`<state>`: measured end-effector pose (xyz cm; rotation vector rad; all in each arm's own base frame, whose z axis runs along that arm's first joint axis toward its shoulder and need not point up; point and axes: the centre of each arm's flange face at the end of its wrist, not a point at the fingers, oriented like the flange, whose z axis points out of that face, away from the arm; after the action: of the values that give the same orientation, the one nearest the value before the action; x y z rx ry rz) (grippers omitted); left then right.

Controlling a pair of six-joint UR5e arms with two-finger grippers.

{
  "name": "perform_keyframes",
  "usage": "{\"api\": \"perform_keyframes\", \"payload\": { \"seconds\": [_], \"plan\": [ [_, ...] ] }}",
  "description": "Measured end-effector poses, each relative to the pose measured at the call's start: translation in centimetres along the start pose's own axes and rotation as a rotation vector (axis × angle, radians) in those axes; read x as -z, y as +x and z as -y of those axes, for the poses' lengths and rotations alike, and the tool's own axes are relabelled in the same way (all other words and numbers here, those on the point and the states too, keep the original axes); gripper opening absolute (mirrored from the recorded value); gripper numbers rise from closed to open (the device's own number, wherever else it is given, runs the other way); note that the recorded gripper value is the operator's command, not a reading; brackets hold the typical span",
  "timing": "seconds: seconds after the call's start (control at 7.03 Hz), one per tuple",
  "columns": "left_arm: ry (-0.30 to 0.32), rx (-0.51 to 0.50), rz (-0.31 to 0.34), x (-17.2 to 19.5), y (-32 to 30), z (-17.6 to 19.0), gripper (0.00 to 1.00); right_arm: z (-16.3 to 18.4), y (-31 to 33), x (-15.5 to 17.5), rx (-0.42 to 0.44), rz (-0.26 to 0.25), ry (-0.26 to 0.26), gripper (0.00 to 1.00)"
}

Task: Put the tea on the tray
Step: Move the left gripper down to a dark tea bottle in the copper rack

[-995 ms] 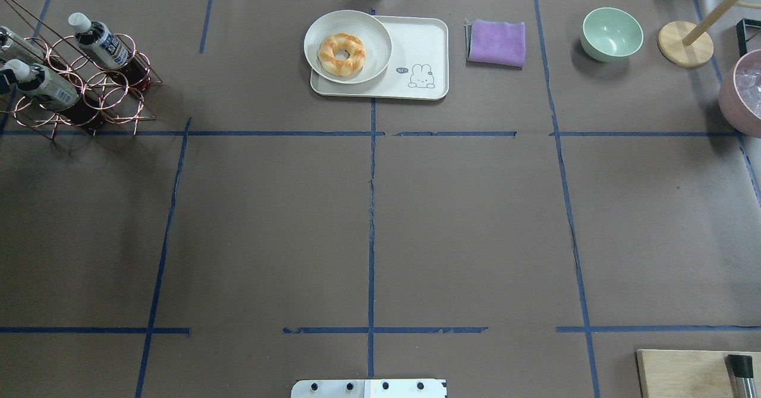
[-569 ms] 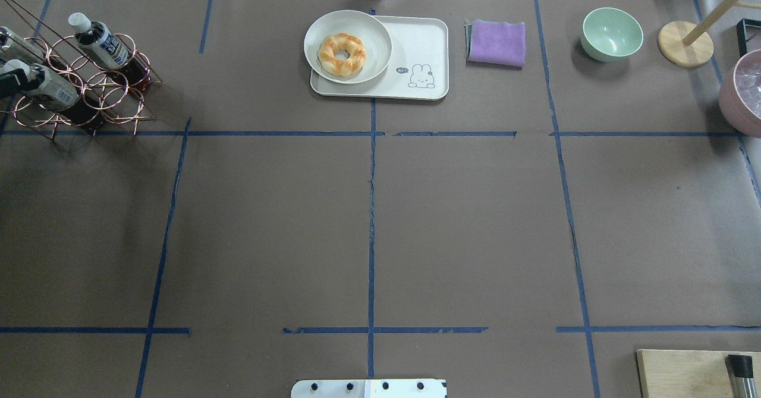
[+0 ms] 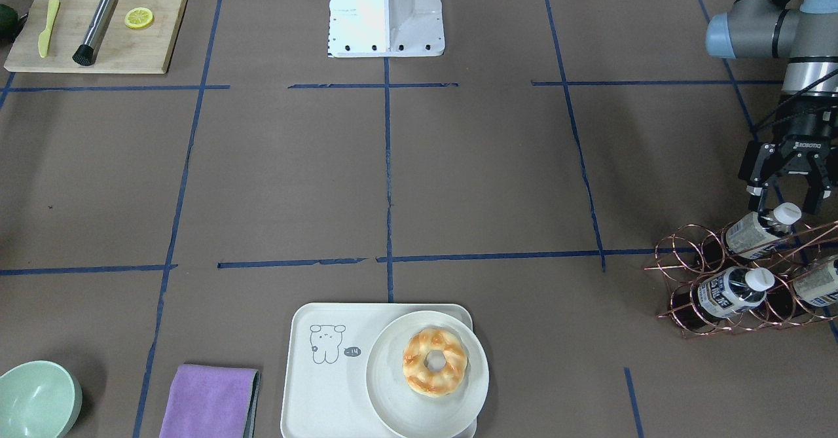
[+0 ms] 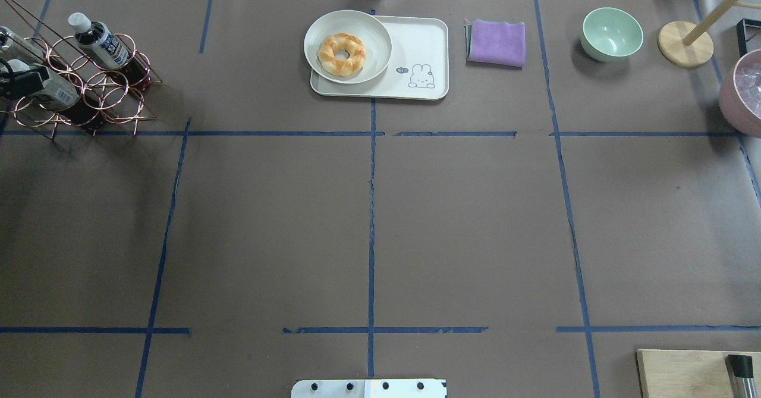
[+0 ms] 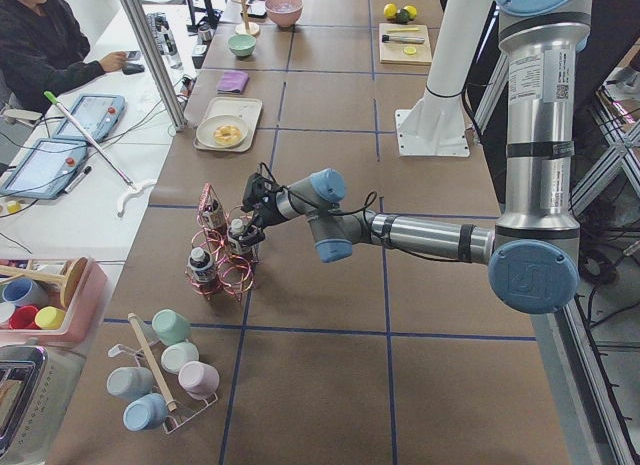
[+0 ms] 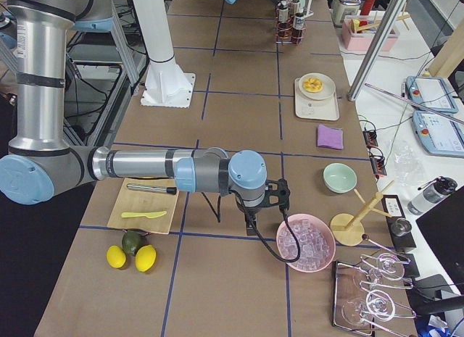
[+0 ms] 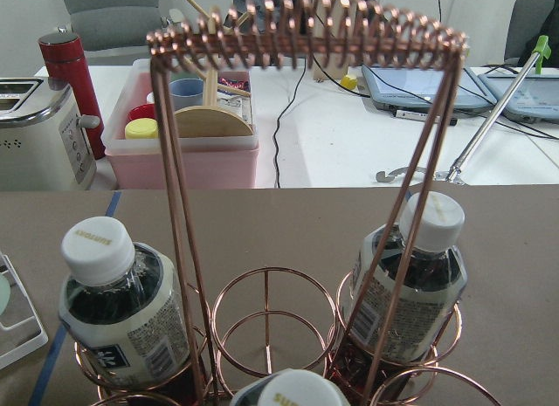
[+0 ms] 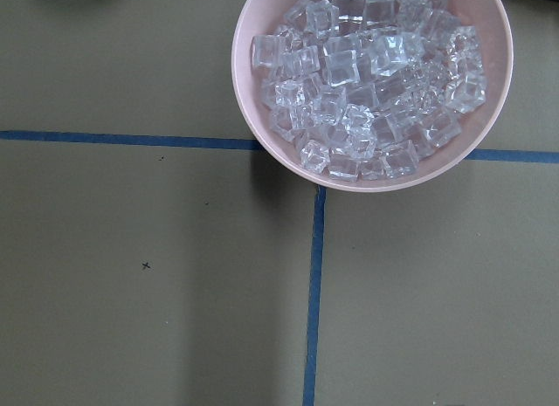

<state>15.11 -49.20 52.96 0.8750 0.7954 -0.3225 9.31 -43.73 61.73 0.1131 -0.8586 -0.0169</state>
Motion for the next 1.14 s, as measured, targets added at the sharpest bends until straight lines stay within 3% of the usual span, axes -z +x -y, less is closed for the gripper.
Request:
{"api": "perform_keyframes", "payload": {
  "seconds": [0.28,1.14],
  "plan": [
    [-0.003,-0.004,0.002,-0.16,-0.12,-0.13,0.66,0.00,-0.01,0.01,0.000,0.000,0.000,1.00],
    [-0.004,-0.009,0.005,-0.06,-0.34,-0.25,0.64,-0.12,0.29,-0.26,-0.006,0.002,-0.006,1.00]
  ]
}}
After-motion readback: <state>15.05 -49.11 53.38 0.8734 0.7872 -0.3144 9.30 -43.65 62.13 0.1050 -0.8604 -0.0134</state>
